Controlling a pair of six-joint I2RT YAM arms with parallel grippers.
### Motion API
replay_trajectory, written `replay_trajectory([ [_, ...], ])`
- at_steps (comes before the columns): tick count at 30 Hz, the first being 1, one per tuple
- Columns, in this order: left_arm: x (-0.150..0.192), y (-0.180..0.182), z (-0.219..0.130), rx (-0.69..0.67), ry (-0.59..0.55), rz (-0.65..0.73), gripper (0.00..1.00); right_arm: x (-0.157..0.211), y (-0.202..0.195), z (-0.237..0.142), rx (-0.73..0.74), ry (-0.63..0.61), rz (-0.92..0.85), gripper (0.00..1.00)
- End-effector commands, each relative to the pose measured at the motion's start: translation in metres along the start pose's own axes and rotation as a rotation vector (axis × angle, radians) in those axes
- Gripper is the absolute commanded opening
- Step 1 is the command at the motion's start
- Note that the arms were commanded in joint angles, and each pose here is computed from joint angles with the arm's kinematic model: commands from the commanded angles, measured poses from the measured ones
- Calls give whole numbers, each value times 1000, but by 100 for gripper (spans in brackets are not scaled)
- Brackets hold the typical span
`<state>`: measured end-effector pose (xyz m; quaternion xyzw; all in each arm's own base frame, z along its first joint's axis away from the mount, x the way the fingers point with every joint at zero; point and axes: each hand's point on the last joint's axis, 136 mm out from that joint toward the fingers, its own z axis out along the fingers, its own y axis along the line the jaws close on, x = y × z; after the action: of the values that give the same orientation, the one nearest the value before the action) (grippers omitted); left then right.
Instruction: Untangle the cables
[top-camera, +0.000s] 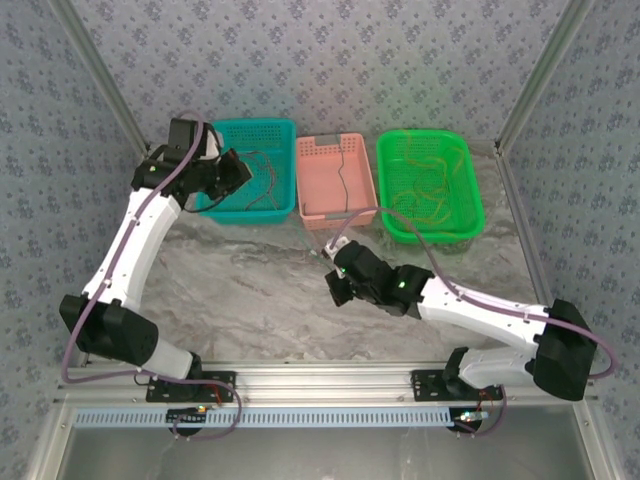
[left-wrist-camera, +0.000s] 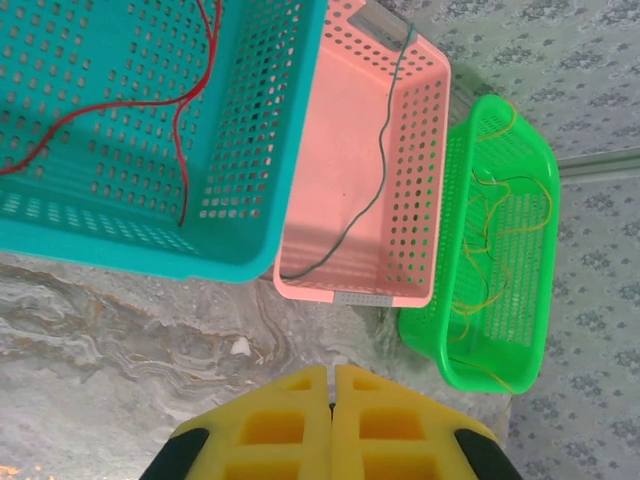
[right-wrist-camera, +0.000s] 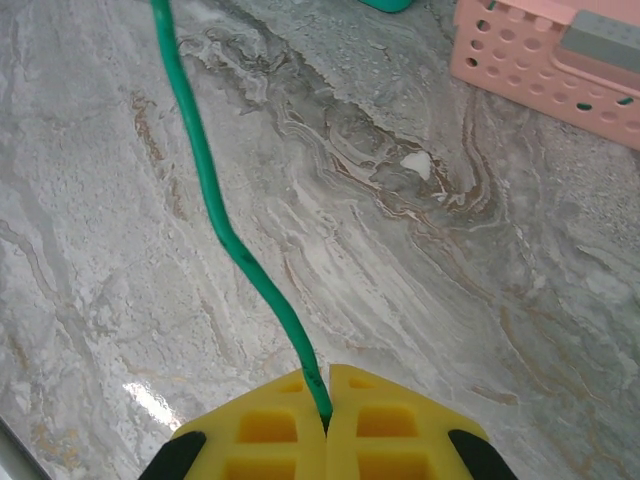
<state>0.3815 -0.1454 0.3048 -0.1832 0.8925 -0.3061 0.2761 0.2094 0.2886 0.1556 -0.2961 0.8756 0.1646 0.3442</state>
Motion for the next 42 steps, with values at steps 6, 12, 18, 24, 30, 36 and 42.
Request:
replay_trajectory([
  [6,-105,-15,-55,1,-401,33,0,102,-16,5,175,362,-208,0],
  [12,-121,-6,-68,-18,-419,-2,0,110,-10,5,152,349,-228,0],
  [18,-136,-11,-82,14,-456,-6,0,121,3,7,142,377,-306,0],
  [24,-133,-17,-82,44,-427,-10,0,104,5,2,150,327,-234,0],
  [30,-108,-21,-94,83,-410,6,0,43,-7,-24,48,143,2,0],
  [36,-56,-28,-110,106,-362,81,11,1,-39,-70,58,38,156,0],
  [42,15,-20,-90,89,-288,163,26,-44,-93,-74,121,14,246,0],
])
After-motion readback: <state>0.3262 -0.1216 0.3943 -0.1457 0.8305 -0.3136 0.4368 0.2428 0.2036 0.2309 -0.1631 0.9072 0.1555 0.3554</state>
